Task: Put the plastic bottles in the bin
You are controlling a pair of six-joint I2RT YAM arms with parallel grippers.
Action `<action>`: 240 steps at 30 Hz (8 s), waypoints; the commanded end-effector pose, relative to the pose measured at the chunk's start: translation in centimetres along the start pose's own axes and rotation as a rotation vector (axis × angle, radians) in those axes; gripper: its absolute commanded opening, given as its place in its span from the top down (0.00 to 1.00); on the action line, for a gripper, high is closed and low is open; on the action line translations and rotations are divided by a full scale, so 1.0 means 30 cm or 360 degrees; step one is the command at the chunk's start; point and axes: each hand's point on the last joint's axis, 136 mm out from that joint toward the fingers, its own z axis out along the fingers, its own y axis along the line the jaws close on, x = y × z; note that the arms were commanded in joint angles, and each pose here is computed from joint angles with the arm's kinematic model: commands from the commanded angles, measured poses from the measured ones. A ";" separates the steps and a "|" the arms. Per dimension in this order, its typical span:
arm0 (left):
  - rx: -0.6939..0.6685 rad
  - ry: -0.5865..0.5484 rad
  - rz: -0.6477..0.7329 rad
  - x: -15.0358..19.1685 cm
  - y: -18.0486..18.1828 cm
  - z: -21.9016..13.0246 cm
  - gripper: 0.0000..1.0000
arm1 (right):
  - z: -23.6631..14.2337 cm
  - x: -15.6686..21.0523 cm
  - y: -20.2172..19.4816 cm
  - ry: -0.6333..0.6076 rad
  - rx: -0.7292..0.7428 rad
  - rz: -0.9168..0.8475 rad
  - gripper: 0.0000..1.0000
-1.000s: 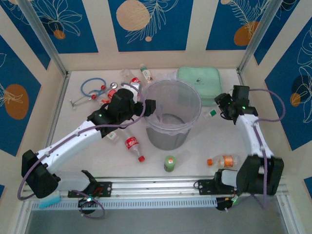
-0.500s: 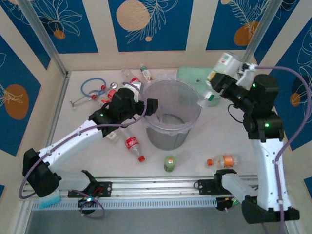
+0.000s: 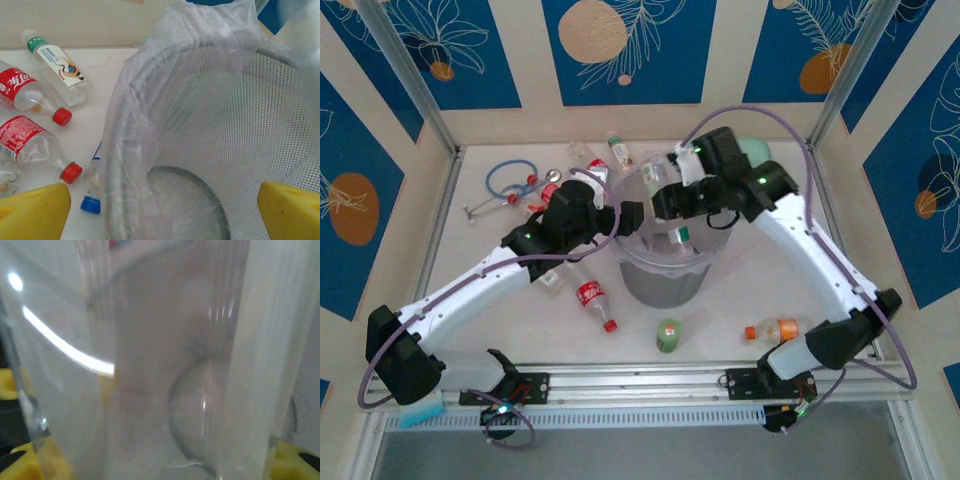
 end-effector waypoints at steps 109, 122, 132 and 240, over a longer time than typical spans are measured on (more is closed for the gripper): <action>-0.0394 0.0004 -0.0538 0.168 0.407 -0.289 0.56 | -0.275 -0.166 0.061 -0.0650 -0.0506 0.0172 0.02; 0.0402 -0.0018 -0.0039 -0.057 -0.105 -0.393 0.68 | -0.236 -0.334 0.272 -0.0630 -0.0686 -0.0031 0.29; 0.0534 -0.0070 0.0057 -0.061 -0.221 -0.399 0.68 | -0.101 -0.386 0.261 -0.0526 -0.0634 0.0096 0.16; -0.0535 0.0301 -0.0494 0.440 0.353 -0.291 0.52 | -0.353 -0.057 0.090 -0.0686 -0.0291 -0.0094 0.28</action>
